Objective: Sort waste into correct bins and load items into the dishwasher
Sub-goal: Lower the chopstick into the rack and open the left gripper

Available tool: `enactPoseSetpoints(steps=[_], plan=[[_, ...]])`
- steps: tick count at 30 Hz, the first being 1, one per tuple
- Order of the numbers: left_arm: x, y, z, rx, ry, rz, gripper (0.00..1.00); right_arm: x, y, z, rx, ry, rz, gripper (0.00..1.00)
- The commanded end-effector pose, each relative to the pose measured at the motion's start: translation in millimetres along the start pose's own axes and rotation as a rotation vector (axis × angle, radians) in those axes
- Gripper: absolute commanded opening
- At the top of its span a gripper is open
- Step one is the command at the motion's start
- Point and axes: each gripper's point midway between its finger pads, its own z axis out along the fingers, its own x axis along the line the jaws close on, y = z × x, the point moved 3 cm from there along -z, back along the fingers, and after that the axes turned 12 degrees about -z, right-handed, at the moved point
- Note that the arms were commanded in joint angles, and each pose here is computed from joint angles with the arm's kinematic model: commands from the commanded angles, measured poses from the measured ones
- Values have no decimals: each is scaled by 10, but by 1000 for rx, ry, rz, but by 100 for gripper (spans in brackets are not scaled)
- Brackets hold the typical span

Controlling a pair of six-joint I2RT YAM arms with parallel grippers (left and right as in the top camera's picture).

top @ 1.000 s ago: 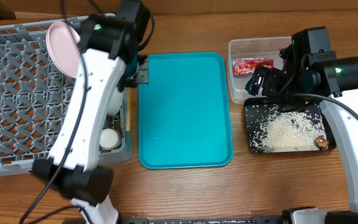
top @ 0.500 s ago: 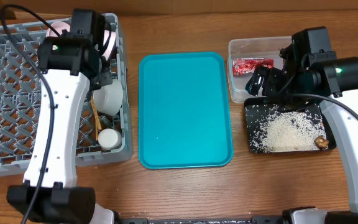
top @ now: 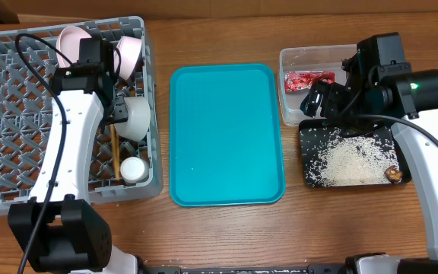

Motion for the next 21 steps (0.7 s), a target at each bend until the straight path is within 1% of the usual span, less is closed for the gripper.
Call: enactPoseSetpoints(steps=[1,5,9,12,14,15,17,18,19,20,21], plan=[[-19,-18,64,14,-6,15,66,-2,27,-53,-23,-6,-2,100],[-30,-8,49,12,-14,13,66,-2,27,-53,-23,-6,-2,100],[-97,34,-158,30,-90,7,63,-2,27,-53,-23,-6,-2,100],[-108,133,-501,16,-159,-6,61,-2,27,-53,-23,-6,-2,100],[-75,182,-827,-11,-215,-15,61,-2,27,-53,-23,-6,-2,100],[-61,190,-910,-21,-227,-18,62,-2,27,-53,-23,-6,-2,100],[-38,167,-1216,-44,-296,-21,65,-2,27,-53,-23,-6,-2,100],[-51,119,-1357,-44,-346,-17,68,-2,27,-53,-23,-6,-2,100],[-45,19,-1498,-29,-393,-10,75,-2,27,-53,-23,-6,-2,100],[-29,-56,-1571,-19,-412,-3,100,-2,27,-53,-23,-6,-2,100],[-6,-102,-1614,-15,-419,-1,100,-2,27,-53,-23,-6,-2,100]])
